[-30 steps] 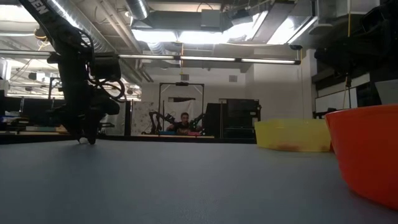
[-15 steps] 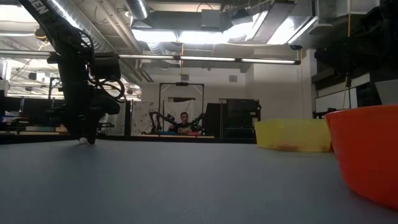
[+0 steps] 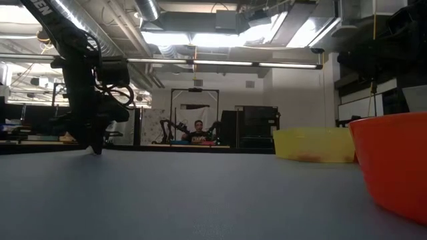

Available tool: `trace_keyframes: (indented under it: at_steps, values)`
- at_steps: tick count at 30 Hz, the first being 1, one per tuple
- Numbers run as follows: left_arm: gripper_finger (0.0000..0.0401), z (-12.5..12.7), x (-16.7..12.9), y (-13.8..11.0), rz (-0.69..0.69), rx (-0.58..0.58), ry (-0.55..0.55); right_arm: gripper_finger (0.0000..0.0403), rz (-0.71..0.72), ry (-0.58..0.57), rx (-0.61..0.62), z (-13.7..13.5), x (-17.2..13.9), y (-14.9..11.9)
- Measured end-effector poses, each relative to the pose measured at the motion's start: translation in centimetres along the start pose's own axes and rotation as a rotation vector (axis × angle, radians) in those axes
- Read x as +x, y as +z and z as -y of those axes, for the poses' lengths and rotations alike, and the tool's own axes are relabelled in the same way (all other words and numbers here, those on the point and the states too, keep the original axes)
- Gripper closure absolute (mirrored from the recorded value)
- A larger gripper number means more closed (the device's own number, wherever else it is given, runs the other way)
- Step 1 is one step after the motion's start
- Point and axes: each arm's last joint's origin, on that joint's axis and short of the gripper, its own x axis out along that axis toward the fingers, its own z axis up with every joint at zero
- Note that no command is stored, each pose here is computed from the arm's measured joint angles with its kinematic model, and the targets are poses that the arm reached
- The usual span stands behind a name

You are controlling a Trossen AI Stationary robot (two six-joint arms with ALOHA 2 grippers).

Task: Sort Halloween decoration
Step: Put the white ghost toy into the bottom yellow bin

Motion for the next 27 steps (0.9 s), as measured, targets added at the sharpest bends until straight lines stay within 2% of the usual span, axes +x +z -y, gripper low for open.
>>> trace_keyframes:
  at_steps: [18, 27]
  values:
    - [0.037, 0.04, 0.01, -0.02, -0.005, 0.001, -0.007, 0.0178, 0.0, 0.0, 0.0, 0.0, 0.0, 0.0]
    - [0.0372, 0.23, -0.22, 0.28, 0.002, 0.003, -0.013, 0.0178, 0.0, 0.0, 0.0, 0.0, 0.0, 0.0]
